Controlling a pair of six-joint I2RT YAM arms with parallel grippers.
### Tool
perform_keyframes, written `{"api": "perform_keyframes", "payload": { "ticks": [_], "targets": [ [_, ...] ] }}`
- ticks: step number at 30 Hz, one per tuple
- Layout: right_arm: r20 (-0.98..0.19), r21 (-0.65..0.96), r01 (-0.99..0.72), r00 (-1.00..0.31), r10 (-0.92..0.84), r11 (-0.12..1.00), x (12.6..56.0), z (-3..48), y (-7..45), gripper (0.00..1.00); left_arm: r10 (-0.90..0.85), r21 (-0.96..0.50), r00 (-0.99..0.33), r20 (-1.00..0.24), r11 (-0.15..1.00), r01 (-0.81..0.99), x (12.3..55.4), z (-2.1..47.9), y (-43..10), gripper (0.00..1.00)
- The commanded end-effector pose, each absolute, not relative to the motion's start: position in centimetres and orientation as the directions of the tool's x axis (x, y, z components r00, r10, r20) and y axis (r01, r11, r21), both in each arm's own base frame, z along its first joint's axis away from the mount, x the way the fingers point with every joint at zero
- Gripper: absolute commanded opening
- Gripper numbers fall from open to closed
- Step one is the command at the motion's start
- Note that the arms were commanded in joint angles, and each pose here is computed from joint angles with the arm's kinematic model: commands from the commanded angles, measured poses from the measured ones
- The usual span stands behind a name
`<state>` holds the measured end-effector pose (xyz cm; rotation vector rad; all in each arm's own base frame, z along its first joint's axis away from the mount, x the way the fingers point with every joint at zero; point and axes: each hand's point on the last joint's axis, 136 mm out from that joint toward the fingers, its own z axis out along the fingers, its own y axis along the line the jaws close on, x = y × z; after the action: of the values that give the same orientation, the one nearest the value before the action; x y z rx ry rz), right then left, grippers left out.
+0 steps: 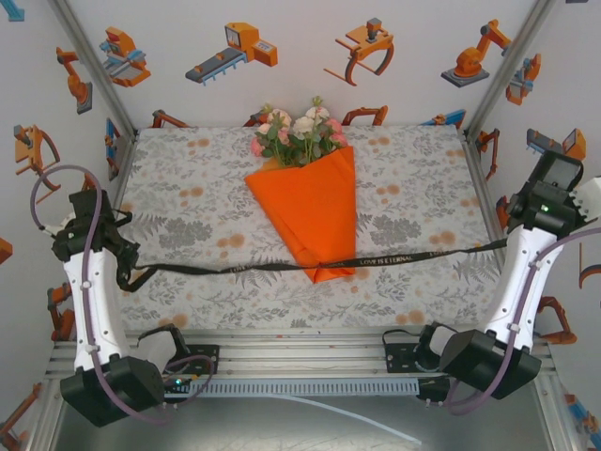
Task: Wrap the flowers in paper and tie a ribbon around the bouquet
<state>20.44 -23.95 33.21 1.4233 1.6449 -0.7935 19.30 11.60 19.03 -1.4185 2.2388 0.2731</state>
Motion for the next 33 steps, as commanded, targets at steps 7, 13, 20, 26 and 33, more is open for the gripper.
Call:
{"api": "perform_keyframes", "payload": {
  "ticks": [7, 13, 20, 26, 33],
  "targets": [
    [-0.725, 0.104, 0.952, -0.124, 0.677, 0.286, 25.1, 23.6, -23.9, 0.23, -0.85, -0.43, -0.436, -0.296, 0.526, -0.734, 24.8, 13.5, 4.8, 0.21],
    [-0.619, 0.354, 0.783, -0.215, 0.756, 0.512, 32.6, 22.3, -20.6, 0.83, -0.716, -0.479, -0.588, -0.376, 0.693, -0.539, 28.7, 15.6, 0.3, 0.4],
    [-0.308, 0.486, 0.651, -0.498, 0.811, 0.584, 33.2, 19.0, -6.4, 0.79, -0.586, -0.656, -0.752, -0.301, 0.7, -0.283, 29.3, 17.7, -11.1, 0.54],
    [-0.132, 0.311, 0.723, -0.61, 0.782, 0.617, 25.2, 12.6, 0.9, 0.78, -0.505, -0.724, -0.812, -0.293, 0.671, -0.157, 28.9, 18.1, -19.8, 0.68],
    [-0.008, 0.252, 0.69, -0.699, 0.715, 0.678, 22.6, 7.7, 4.4, 0.77, -0.368, -0.723, -0.893, -0.258, 0.686, -0.073, 29.1, 15.8, -25.9, 0.87]
  ]
}}
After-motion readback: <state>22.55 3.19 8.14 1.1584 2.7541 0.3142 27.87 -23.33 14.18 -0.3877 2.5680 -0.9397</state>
